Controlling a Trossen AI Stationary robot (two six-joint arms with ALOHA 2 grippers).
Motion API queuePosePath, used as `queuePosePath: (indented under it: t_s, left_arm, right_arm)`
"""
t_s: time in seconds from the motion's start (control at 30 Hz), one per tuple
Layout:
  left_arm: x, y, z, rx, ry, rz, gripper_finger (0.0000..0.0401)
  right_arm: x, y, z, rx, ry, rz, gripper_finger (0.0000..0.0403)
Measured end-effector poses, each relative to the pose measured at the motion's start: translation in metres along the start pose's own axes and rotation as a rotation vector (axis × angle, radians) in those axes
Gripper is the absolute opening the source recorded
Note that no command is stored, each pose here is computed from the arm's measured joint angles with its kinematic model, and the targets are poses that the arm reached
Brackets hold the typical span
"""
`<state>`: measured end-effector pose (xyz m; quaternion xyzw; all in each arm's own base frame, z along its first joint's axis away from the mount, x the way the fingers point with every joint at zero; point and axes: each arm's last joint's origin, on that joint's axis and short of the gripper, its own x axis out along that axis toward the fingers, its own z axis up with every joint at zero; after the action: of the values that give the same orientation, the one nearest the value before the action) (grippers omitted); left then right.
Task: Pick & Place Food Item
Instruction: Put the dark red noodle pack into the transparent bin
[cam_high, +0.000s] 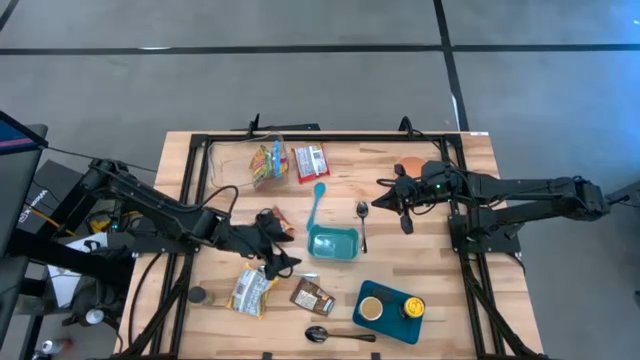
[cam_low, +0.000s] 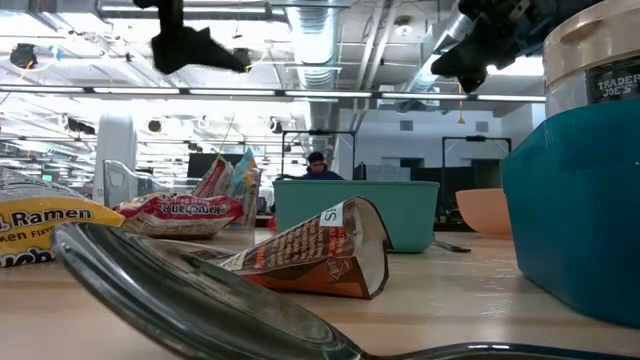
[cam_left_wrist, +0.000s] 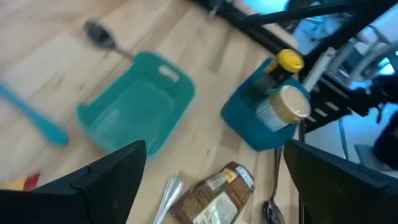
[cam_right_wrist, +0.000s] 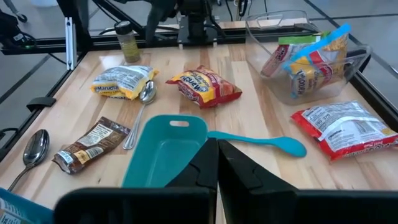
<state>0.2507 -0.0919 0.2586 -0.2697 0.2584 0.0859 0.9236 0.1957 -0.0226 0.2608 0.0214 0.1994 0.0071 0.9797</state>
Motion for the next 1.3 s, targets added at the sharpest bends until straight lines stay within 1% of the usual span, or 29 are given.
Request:
queuePosePath:
  t_s: [0.13, 0.23, 0.43, 0.6, 0.7, 0.77, 0.83, 0.9, 1.1, 1.3]
  left_arm:
    - [0.001, 0.01, -0.004, -0.023, 0.06, 0.078, 0.0373]
    - [0.0, 0.016, -0.009, -0.029, 0.112, 0.141, 0.0362]
    - [-0.004, 0.028, -0.019, -0.088, 0.212, 0.272, 0.0317]
    - [-0.011, 0.041, -0.029, -0.172, 0.294, 0.419, 0.0279]
    - [-0.015, 0.046, -0.032, -0.229, 0.319, 0.501, 0.0257]
    - [-0.016, 0.048, -0.034, -0.26, 0.323, 0.532, 0.0243]
    - [-0.016, 0.049, -0.035, -0.283, 0.32, 0.542, 0.023]
    - [-0.015, 0.049, -0.037, -0.304, 0.309, 0.53, 0.0218]
    - [-0.014, 0.05, -0.046, -0.292, 0.32, 0.525, 0.0191]
    - [-0.007, 0.054, -0.056, -0.316, 0.318, 0.468, 0.0173]
  right_arm:
    - [0.0, 0.0, 0.0, 0.0, 0.0, 0.0, 0.0]
    - [0.0, 0.0, 0.0, 0.005, 0.0, 0.0, 0.0]
    - [0.0, 0.0, 0.0, 0.008, 0.0, 0.0, 0.0]
    - [0.0, 0.0, 0.0, 0.008, 0.0, 0.0, 0.0]
    - [0.0, 0.0, 0.0, 0.008, 0.001, 0.0, 0.0]
    - [0.0, 0.0, 0.0, 0.008, 0.001, 0.0, 0.0]
    - [0.0, 0.0, 0.0, 0.008, 0.0, 0.0, 0.0]
    - [0.0, 0.0, 0.0, 0.008, 0.001, 0.0, 0.0]
    - [0.0, 0.0, 0.0, 0.008, 0.004, 0.0, 0.0]
    - [0.0, 0.0, -0.001, 0.008, 0.008, 0.0, 0.0]
